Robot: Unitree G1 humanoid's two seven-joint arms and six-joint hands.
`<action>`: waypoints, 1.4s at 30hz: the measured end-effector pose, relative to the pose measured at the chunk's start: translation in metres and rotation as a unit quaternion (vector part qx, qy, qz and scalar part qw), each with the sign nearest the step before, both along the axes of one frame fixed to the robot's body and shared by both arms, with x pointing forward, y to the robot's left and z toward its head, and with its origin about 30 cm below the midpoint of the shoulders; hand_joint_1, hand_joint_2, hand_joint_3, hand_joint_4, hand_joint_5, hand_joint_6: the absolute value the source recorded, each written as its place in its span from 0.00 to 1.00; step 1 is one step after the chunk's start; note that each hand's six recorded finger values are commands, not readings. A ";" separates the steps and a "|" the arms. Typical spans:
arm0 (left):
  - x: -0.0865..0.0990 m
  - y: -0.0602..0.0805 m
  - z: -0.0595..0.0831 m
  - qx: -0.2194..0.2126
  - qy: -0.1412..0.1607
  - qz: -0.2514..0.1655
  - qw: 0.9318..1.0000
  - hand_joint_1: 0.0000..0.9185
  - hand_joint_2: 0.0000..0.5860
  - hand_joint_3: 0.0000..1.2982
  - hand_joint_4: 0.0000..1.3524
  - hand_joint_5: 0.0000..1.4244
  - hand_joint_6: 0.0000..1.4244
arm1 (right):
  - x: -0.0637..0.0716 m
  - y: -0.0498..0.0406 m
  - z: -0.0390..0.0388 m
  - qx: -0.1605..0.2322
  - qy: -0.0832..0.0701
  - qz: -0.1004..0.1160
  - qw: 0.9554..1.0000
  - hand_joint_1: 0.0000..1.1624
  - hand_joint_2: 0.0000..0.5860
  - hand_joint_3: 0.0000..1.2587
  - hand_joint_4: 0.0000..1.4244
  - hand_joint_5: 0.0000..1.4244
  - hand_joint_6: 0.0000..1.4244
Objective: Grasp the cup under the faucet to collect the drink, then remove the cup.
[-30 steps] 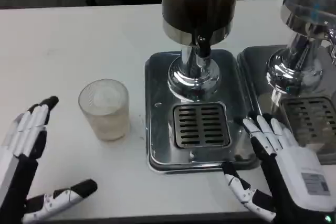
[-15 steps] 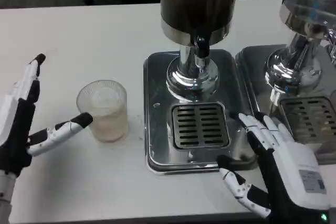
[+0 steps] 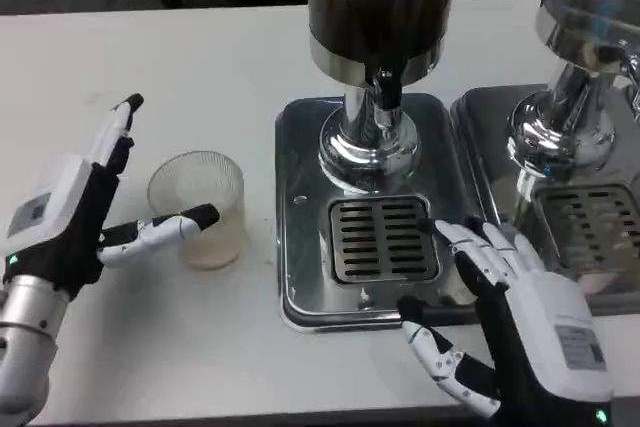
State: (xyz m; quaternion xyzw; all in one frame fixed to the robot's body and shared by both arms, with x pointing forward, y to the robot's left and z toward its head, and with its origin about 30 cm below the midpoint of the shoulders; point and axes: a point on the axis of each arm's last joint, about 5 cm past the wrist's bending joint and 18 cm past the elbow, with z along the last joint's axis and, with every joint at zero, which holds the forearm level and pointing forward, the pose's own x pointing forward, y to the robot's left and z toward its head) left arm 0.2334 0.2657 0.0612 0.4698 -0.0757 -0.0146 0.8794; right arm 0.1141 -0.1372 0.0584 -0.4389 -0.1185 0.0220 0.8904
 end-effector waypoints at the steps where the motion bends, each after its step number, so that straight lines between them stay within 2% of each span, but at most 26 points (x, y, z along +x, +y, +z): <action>1: 0.001 0.000 0.000 0.000 0.001 -0.003 1.000 0.20 0.00 0.00 0.00 0.12 0.12 | 0.000 0.0004 0.0000 0.000 -0.001 -0.001 1.000 0.31 0.71 0.19 0.14 0.08 0.03; 9: 0.002 -0.001 -0.001 0.002 0.025 -0.025 0.999 0.16 0.00 0.00 0.00 0.13 0.13 | -0.003 0.0015 -0.0004 0.000 0.001 -0.007 1.000 0.31 0.71 0.19 0.15 0.08 0.03; 17: 0.001 -0.002 -0.002 0.001 0.028 -0.034 0.999 0.16 0.00 0.00 0.00 0.13 0.13 | -0.006 0.0016 0.0008 0.001 0.001 -0.010 1.000 0.31 0.71 0.20 0.15 0.08 0.03; 22: 0.000 -0.003 -0.003 0.007 0.034 -0.041 0.999 0.24 0.01 0.00 0.00 0.15 0.15 | -0.008 0.0023 0.0006 0.002 0.003 -0.009 1.000 0.31 0.71 0.20 0.15 0.09 0.03; 30: 0.002 -0.004 -0.003 0.009 0.035 -0.045 0.998 0.30 0.03 0.00 0.00 0.18 0.18 | -0.009 0.0019 0.0025 0.006 0.001 -0.011 1.000 0.31 0.71 0.20 0.16 0.09 0.04; 34: 0.005 -0.010 -0.004 0.001 0.036 -0.047 0.998 0.32 0.05 0.01 0.03 0.20 0.20 | -0.011 0.0009 0.0052 0.009 -0.002 -0.015 1.000 0.31 0.71 0.20 0.16 0.09 0.04; 42: 0.013 -0.029 -0.005 -0.030 0.040 -0.063 0.997 0.37 0.07 0.10 0.11 0.28 0.26 | -0.020 -0.0058 0.0087 0.001 0.005 -0.027 1.000 0.31 0.71 0.21 0.16 0.09 0.05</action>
